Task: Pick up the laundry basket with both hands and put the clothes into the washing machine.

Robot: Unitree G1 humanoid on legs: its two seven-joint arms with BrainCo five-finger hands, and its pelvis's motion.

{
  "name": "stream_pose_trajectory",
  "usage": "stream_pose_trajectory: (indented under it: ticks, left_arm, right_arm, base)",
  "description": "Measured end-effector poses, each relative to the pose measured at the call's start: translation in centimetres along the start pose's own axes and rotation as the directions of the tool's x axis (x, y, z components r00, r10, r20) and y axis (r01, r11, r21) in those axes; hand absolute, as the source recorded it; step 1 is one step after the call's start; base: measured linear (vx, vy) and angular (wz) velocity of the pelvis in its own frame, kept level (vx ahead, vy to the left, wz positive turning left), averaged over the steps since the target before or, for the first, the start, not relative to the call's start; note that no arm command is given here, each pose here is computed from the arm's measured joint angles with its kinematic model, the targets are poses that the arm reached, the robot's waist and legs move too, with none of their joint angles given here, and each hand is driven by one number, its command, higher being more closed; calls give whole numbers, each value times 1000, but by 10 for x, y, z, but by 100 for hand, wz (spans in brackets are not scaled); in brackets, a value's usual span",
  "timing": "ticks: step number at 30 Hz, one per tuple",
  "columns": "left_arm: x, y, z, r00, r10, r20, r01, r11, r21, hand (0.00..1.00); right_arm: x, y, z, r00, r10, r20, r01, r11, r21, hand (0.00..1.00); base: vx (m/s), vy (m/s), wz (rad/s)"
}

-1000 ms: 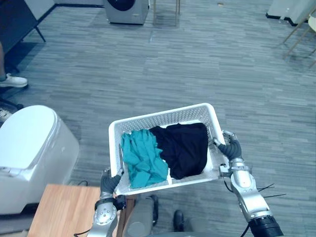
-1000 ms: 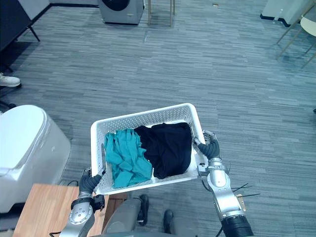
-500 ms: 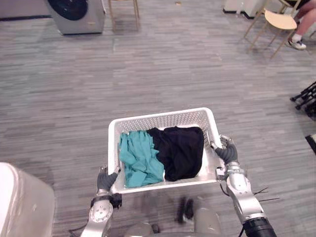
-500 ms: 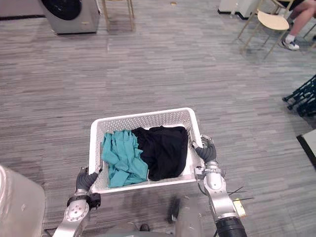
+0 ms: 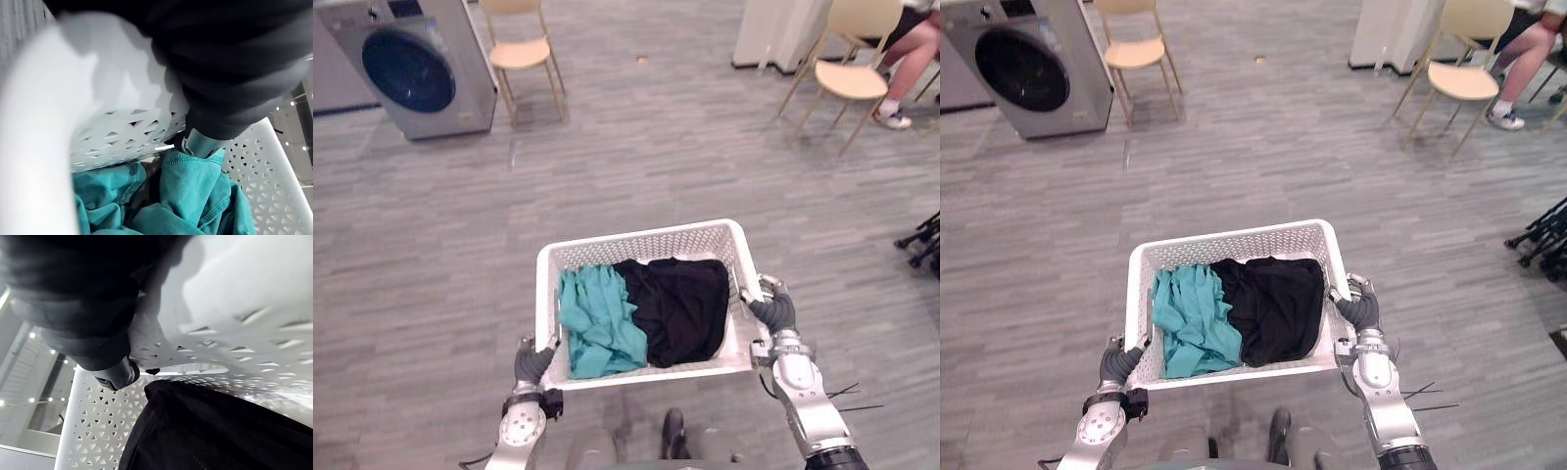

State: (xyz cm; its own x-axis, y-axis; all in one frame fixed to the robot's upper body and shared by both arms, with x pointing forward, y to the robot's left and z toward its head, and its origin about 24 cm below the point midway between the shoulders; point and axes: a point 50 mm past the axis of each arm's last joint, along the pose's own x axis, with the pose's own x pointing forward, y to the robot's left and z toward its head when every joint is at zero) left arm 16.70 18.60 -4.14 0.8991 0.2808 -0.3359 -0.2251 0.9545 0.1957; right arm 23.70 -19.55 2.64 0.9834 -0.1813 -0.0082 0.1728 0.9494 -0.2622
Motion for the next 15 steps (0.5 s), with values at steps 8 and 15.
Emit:
stream_pose_trajectory:
  ticks: [8, 15]
  left_arm:
    - [-5, -1, -1, 1000, -1, -5, 1, 1000, -16, 100]
    - [-8, 3, -11, 997, -28, -69, 31, 999, 41, 100]
  right_arm:
    - [12, 1, 3, 1000, 23, 13, -23, 999, -37, 100]
    - [-5, 6, -35, 988, 17, -151, -21, 1000, -21, 100]
  base:
    - [662, 209, -21]
    - [668, 222, 39]
